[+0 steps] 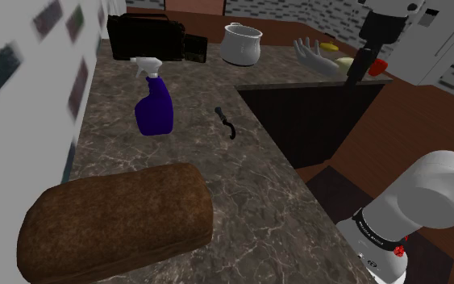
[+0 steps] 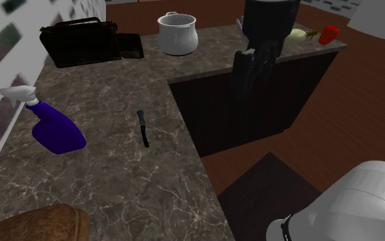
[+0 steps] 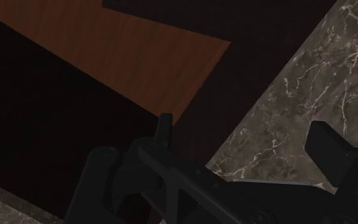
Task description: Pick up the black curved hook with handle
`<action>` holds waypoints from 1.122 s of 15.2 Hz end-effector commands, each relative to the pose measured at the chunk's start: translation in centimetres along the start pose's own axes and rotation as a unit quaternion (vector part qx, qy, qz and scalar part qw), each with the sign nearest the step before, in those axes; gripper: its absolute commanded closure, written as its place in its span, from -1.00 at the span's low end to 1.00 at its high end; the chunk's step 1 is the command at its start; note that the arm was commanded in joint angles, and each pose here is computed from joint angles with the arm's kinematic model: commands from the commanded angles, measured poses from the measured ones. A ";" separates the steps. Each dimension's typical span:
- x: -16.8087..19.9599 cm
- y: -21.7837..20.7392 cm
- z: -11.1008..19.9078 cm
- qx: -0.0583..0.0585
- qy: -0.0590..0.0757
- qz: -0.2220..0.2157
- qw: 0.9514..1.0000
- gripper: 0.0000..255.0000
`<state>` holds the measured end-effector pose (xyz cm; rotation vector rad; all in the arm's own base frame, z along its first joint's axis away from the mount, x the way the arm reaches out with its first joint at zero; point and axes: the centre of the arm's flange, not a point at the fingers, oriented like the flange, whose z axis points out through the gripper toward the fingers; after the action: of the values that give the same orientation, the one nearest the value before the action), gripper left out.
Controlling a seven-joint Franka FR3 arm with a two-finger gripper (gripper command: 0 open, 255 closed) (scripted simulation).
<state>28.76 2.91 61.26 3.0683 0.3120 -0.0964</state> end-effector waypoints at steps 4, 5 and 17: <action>2.8 -1.9 1.8 0.003 0.002 0.025 1.000 -1.00; 3.8 -2.5 2.4 0.004 0.003 0.033 0.999 -1.00; 16.1 -8.5 9.5 0.017 0.012 0.132 0.991 -1.00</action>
<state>41.30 13.24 51.03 3.1098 -0.0676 -0.0554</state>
